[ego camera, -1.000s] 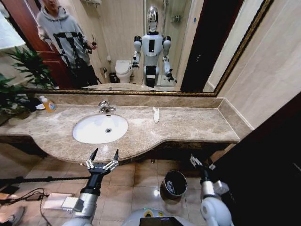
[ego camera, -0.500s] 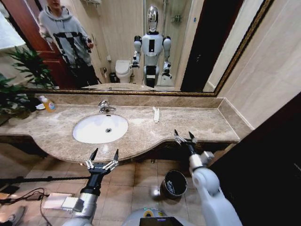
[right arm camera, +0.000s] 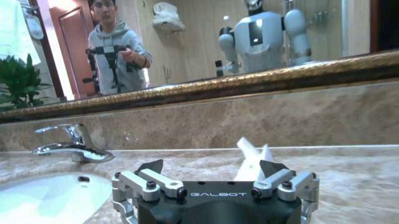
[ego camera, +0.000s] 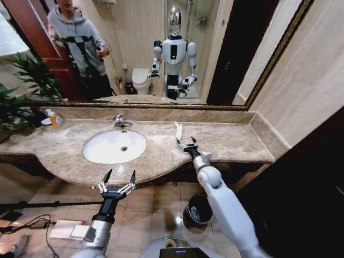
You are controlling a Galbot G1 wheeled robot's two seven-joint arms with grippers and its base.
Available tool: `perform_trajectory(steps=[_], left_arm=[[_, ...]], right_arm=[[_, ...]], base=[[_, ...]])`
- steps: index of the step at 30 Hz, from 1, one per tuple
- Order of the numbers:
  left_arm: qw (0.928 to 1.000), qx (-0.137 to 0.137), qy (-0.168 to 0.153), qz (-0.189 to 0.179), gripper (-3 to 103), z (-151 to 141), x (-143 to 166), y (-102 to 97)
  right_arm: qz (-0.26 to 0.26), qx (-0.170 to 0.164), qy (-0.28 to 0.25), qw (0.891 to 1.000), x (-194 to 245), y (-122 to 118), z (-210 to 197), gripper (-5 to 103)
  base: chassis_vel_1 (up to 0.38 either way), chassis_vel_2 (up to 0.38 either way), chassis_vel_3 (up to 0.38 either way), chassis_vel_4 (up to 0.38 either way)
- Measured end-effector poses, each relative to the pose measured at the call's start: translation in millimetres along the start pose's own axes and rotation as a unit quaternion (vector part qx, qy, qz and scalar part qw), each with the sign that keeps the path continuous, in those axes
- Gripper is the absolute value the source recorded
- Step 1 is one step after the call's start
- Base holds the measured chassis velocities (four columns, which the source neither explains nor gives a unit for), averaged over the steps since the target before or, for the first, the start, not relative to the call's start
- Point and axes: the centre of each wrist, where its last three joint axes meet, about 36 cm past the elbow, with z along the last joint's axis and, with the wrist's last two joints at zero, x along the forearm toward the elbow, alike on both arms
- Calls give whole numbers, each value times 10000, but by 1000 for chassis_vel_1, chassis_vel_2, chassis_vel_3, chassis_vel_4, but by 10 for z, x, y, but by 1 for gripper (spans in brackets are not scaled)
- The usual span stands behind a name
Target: Pick up the trash from the sink and place it in the trash bin.
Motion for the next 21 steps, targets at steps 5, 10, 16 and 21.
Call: perform_trajectory(steps=[5, 10, 16, 21], left_arm=[[10000, 0, 0, 2, 100, 0, 0, 0], [10000, 0, 0, 2, 100, 0, 0, 0], [10000, 0, 0, 2, 100, 0, 0, 0], [10000, 0, 0, 2, 100, 0, 0, 0]], right_arm=[[177, 96, 32, 9998, -346, 100, 20, 100], [262, 138, 93, 9995, -571, 127, 34, 100], [401, 168, 171, 9989, -821, 25, 84, 100], [498, 193, 253, 9983, -890, -84, 162, 100]], base=[[0, 0, 0, 0], [0, 0, 0, 0], [0, 0, 0, 0], [0, 0, 0, 0]])
